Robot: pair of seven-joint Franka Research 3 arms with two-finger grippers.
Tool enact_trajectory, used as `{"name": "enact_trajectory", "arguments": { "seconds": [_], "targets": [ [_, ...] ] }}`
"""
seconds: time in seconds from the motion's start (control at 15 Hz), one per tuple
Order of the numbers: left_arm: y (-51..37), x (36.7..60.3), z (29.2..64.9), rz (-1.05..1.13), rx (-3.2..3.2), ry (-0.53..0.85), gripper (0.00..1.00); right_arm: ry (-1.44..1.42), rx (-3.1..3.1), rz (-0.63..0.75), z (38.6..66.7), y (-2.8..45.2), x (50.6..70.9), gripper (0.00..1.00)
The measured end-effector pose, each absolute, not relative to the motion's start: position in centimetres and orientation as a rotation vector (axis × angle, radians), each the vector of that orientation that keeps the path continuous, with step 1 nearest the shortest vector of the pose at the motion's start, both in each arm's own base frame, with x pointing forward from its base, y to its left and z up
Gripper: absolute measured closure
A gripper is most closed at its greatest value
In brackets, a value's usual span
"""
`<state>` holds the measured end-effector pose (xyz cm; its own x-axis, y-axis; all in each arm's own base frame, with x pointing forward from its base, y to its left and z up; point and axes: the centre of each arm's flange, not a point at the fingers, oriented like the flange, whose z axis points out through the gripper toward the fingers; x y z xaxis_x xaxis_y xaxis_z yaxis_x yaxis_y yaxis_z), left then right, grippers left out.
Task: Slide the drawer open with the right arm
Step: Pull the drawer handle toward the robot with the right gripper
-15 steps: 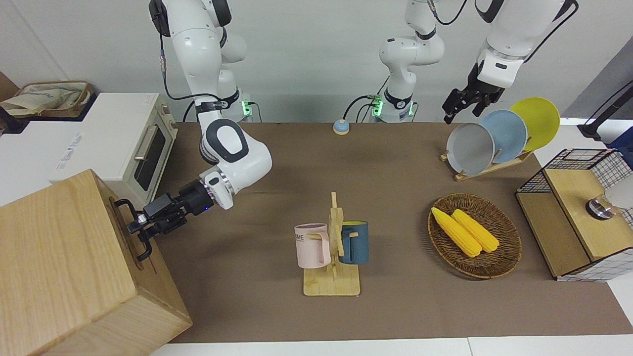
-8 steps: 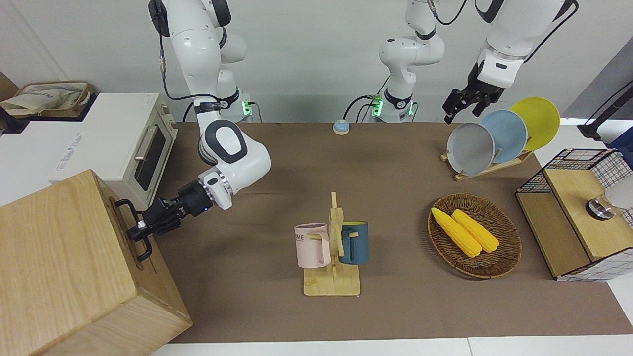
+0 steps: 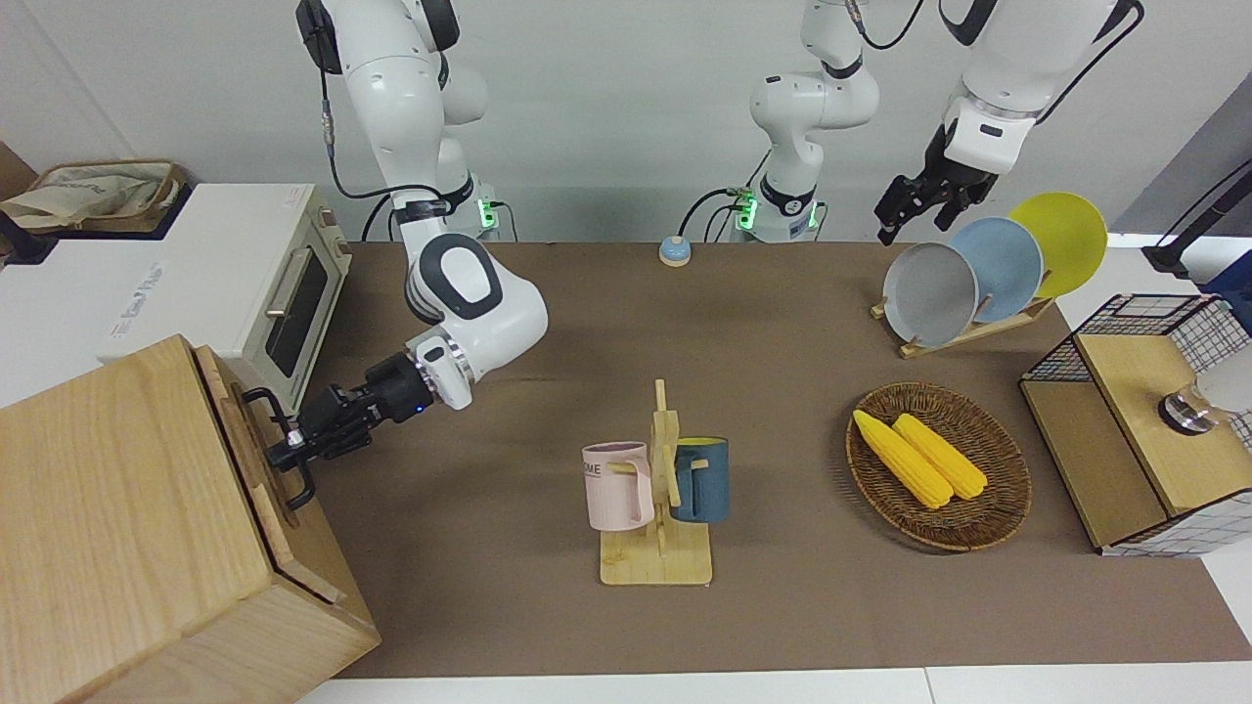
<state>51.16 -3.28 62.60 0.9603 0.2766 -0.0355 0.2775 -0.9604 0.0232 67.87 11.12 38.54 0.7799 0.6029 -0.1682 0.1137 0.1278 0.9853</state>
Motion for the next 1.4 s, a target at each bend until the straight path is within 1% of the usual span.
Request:
{"name": "enact_trajectory", "arguments": {
  "seconds": [0.27, 0.6, 1.13, 1.4],
  "targets": [
    [-3.3, 51.2, 62.6, -0.05, 3.083, 0.436, 0.0, 0.598, 1.465, 0.348, 39.0, 15.7, 65.9, 0.8],
    [-3.3, 51.2, 62.6, -0.05, 3.083, 0.436, 0.0, 0.589, 1.517, 0.304, 39.7, 21.3, 62.9, 0.8],
    [-3.3, 51.2, 62.6, -0.05, 3.083, 0.436, 0.0, 0.591, 1.592, 0.274, 41.0, 27.2, 58.9, 0.81],
    [-3.3, 51.2, 62.6, -0.05, 3.083, 0.436, 0.0, 0.591, 1.6, 0.264, 41.2, 28.9, 57.7, 0.81]
  ]
}}
